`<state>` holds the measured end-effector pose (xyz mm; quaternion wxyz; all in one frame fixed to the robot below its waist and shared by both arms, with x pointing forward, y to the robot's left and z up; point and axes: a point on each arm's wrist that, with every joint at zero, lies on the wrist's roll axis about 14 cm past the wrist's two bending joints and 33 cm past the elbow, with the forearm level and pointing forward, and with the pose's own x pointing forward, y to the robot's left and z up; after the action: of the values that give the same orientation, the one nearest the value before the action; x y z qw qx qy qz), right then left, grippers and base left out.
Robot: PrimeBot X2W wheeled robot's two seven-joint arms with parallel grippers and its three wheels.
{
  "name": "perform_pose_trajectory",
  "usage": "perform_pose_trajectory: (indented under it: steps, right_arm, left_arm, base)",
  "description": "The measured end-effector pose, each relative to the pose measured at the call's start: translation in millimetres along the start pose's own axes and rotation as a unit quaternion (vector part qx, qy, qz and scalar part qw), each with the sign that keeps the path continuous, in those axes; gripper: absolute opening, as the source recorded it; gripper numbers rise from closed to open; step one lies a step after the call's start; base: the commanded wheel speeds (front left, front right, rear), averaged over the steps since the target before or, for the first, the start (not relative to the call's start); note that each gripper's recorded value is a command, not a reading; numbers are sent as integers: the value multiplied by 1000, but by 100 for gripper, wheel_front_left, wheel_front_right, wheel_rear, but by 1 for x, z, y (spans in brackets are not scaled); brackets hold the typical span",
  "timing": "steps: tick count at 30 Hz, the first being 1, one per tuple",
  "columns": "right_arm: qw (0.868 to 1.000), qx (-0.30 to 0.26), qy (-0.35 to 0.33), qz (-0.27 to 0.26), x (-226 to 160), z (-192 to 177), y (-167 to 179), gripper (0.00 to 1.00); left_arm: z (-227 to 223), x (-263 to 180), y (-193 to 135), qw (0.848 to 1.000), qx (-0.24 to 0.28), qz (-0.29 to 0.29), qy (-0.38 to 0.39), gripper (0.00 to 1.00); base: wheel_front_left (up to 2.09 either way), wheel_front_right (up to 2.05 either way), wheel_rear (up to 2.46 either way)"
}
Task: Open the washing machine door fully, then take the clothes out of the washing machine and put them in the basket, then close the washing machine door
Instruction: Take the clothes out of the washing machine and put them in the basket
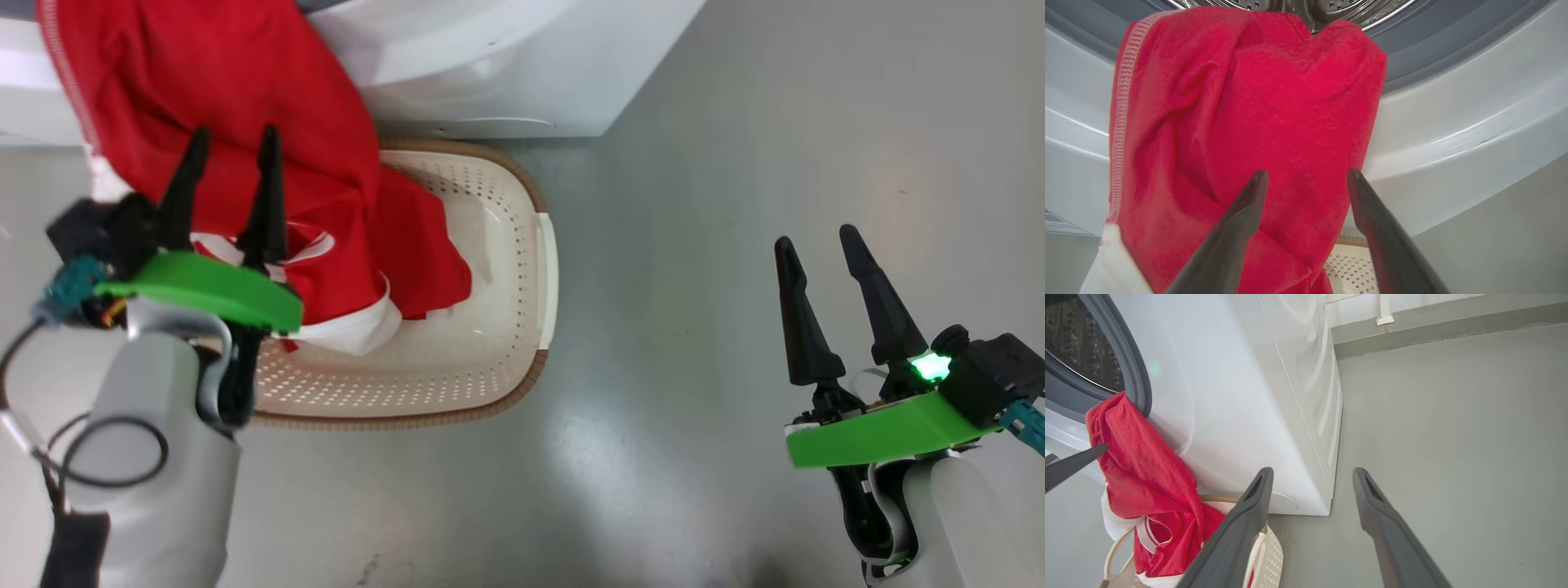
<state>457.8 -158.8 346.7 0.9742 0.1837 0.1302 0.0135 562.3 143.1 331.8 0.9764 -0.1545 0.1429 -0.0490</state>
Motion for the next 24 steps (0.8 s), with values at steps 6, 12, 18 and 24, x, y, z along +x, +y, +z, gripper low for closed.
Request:
perform_pose_trajectory:
  steps: [6, 12, 18, 24]
  right_arm:
    - [1000, -2, 4, -9, -1, -3, -7, 100]
    - [1000, -3, 6, -11, -1, -5, -9, 100]
    - [1000, 6, 3, -16, 0, -3, -12, 100]
    - [1000, 5, 5, -19, 0, -4, -15, 100]
  left_arm:
    - [-4, 24, -4, 1000, -1, -2, 10, 100]
    - [-1, 40, 3, 1000, 3, 6, 13, 100]
    - [1, 51, 7, 1000, 11, 11, 16, 100]
    - [-2, 57, 3, 1000, 20, 4, 21, 48]
  base:
    - [0, 0, 0]
    - [0, 0, 0]
    - [0, 0, 0]
    - [0, 0, 0]
